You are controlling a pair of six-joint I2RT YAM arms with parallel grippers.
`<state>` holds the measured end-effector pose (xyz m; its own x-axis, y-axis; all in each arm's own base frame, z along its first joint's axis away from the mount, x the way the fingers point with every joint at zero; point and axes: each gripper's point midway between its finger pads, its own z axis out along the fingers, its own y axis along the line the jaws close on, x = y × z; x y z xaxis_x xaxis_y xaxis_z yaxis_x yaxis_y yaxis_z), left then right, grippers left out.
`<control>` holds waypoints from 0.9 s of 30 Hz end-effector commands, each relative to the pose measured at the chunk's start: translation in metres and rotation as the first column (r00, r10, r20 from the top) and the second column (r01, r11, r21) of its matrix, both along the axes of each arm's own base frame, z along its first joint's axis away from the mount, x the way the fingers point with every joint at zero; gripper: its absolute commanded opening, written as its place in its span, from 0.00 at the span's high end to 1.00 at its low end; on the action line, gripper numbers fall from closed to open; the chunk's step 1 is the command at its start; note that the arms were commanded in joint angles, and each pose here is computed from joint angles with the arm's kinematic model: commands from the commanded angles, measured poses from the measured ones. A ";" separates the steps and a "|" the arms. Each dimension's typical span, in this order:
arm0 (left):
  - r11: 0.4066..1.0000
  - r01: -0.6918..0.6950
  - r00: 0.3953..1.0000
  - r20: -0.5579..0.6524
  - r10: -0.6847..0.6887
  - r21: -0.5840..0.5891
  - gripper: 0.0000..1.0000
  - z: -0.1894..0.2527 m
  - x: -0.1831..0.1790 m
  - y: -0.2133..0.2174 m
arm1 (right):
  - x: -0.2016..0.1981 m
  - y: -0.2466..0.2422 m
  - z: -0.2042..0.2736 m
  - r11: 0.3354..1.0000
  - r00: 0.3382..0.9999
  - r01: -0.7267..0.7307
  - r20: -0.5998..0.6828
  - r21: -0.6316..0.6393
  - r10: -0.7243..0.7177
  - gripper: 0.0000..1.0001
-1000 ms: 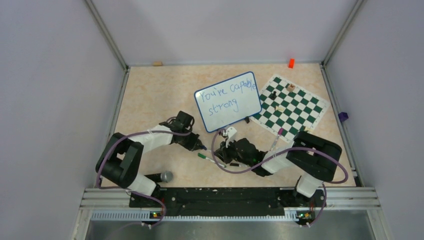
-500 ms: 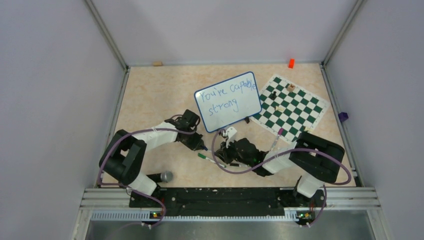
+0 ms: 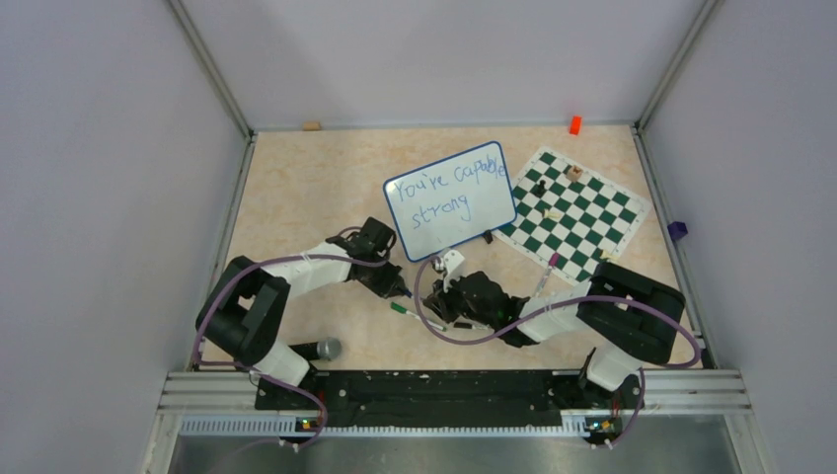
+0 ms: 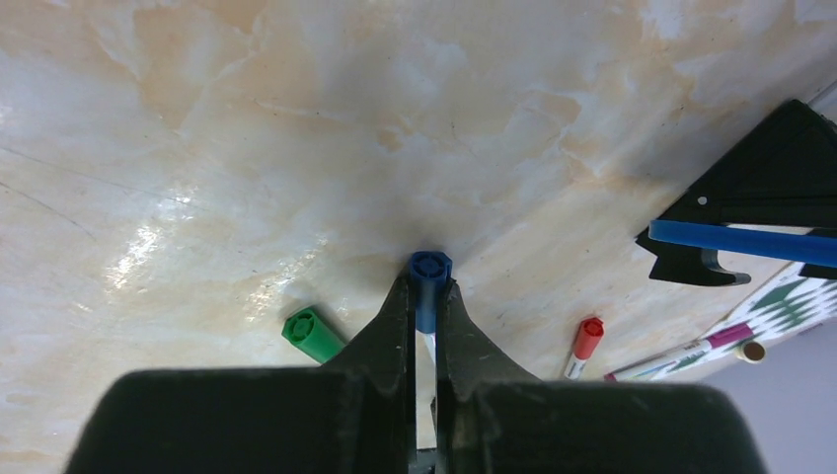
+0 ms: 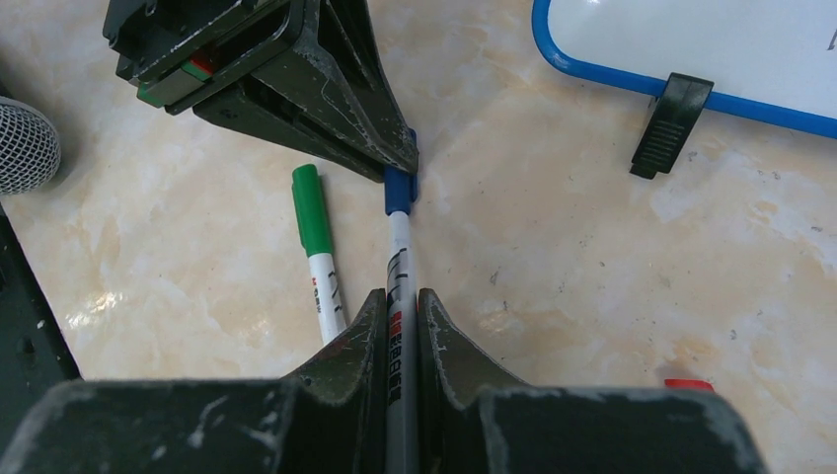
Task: Write a sentence on the whiteboard
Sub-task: Put down the whiteboard marker at the center of the board.
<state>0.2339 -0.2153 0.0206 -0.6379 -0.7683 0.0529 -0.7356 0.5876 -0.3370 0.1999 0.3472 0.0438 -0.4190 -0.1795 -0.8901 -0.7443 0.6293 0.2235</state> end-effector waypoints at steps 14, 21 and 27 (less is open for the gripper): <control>0.825 0.024 1.000 0.017 -0.017 -0.564 1.00 0.094 -0.014 -0.076 | 0.022 -0.003 0.107 0.971 0.968 0.057 0.224 0.231 -0.110 1.00; 0.772 0.094 0.995 0.047 -0.083 -0.629 1.00 0.113 -0.030 -0.095 | 0.026 -0.007 0.111 0.967 0.979 0.035 0.185 0.252 -0.084 1.00; 0.740 0.170 0.985 0.083 -0.153 -0.650 1.00 0.123 -0.045 -0.124 | 0.027 0.009 0.099 0.976 0.997 -0.044 0.070 0.214 0.029 1.00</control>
<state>0.2481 -0.2688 0.0810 -0.5346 -0.7778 0.3306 -0.7557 0.2648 -0.5990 0.2247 0.3152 0.0948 -0.3597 -0.0854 -0.9291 -0.7100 0.6712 0.2132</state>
